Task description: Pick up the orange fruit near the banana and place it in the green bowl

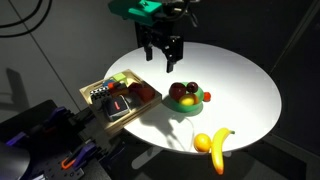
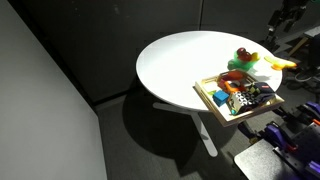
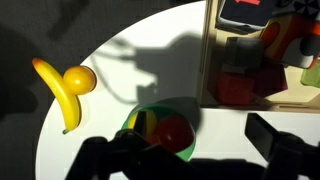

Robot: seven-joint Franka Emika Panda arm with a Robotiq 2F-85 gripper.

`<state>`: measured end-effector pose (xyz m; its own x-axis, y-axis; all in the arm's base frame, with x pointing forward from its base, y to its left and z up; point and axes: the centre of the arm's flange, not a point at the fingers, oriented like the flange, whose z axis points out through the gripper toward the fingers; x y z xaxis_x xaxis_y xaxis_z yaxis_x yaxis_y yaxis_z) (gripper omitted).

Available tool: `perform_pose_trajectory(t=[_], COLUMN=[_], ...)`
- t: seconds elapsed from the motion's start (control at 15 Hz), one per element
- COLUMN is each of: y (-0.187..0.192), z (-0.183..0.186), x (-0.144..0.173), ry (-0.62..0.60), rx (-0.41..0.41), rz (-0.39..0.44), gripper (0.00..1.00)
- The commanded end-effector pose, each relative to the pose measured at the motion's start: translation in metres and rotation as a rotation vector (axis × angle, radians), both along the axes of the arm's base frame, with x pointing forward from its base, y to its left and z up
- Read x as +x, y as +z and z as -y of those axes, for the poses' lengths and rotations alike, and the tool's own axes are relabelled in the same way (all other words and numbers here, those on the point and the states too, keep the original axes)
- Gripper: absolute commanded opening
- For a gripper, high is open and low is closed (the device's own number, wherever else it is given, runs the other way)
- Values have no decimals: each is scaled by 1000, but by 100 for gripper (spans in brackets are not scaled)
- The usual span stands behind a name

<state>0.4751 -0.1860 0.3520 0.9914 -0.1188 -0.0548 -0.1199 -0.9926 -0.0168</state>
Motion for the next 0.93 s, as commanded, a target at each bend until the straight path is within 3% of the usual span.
perform_pose_trajectory(t=[0.0,0.4,0.87], y=[-24,-54,-56], z=[33,63,58], x=[9,6,1], ry=[-3,5,-9], rx=[21,24,8], rz=[-9,8,-10], gripper=[100,100,100])
